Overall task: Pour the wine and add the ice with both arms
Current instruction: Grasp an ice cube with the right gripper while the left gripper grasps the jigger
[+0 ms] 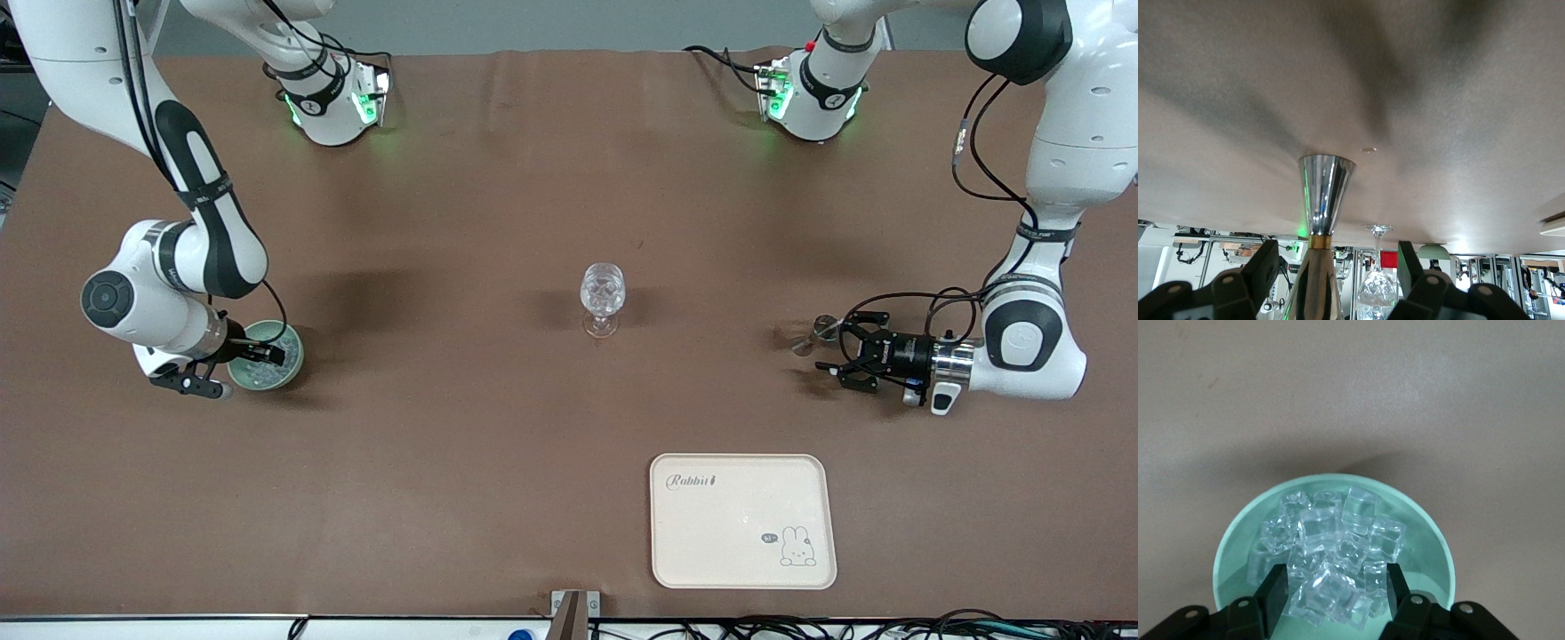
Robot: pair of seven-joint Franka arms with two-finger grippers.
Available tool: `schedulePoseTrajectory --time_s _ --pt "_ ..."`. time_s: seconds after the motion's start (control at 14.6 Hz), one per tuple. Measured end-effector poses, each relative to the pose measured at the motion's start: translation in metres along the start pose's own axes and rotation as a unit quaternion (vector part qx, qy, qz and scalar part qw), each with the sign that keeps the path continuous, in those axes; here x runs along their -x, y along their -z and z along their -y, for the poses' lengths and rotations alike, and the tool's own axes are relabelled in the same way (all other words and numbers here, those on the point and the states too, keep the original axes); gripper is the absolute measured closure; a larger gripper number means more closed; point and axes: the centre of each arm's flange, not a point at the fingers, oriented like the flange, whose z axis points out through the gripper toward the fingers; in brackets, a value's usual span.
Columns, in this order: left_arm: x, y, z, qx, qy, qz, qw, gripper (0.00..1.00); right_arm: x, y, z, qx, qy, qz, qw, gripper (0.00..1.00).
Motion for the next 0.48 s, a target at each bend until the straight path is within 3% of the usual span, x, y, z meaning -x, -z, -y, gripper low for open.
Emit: schedulePoseTrajectory --time_s 0.48 --pt "-0.0075 -0.0102 0.0043 -0.008 -0.005 0.011 1.000 0.30 0.0019 0.0022 0.0031 -0.001 -0.013 0.001 1.000 0.38"
